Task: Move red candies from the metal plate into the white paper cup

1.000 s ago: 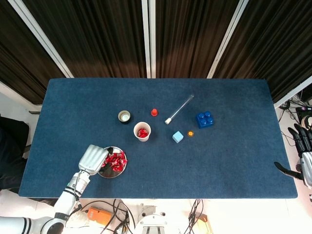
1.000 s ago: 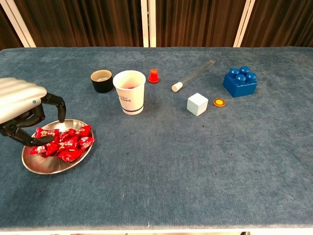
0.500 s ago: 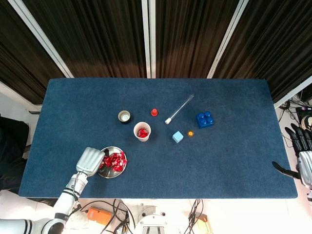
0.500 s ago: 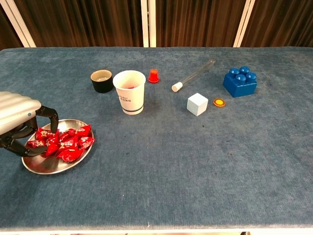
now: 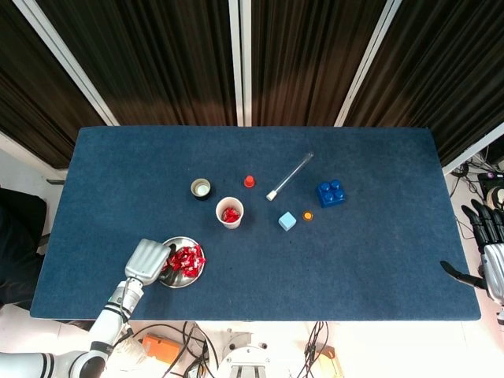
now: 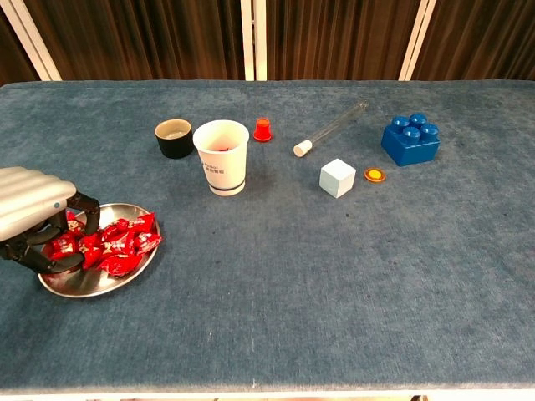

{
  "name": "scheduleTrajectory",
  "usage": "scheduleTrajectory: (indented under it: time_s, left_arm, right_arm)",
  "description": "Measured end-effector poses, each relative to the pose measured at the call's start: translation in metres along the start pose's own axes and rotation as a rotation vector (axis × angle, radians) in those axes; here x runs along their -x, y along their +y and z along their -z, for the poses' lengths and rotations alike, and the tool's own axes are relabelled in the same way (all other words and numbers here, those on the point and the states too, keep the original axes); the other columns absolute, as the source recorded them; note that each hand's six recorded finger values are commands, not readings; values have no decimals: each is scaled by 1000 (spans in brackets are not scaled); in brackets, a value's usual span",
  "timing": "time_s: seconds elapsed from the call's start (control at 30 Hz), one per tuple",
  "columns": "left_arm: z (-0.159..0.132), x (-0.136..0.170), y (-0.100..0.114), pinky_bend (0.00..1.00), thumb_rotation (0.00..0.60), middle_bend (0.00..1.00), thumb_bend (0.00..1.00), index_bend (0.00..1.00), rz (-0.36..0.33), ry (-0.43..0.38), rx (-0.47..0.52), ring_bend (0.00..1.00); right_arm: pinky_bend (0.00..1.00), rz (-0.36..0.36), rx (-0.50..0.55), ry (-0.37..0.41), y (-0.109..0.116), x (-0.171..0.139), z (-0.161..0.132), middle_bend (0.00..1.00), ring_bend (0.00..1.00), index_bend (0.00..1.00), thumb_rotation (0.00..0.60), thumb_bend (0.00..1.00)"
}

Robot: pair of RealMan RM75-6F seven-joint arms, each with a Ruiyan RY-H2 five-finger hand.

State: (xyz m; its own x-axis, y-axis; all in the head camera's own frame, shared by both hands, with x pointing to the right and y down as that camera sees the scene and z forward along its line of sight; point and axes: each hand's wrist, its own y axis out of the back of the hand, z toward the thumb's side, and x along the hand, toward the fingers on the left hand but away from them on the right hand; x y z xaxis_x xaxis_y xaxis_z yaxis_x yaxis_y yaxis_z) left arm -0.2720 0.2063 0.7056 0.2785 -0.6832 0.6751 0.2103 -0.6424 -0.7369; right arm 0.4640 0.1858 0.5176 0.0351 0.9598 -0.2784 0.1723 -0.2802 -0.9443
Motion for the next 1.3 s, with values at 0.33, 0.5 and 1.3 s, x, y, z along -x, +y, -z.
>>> scheduleTrajectory:
  time_s: [0.33, 0.5, 1.3]
  left_arm:
    - [-3, -1, 2, 832, 600, 923, 414, 600, 7, -22, 57, 838]
    - [-4, 0, 20, 832, 600, 923, 411, 601, -36, -31, 103, 839]
    - [-53, -85, 136, 832, 600, 924, 405, 601, -211, -113, 174, 843]
  right_arm:
    - [0, 3, 2, -3, 0, 0, 1, 28, 0, 0, 600, 278]
    - [0, 7, 3, -5, 1, 0, 2, 28, 0, 0, 600, 277]
    - [0, 12, 8, -35, 2, -7, 13, 28, 0, 0, 600, 277]
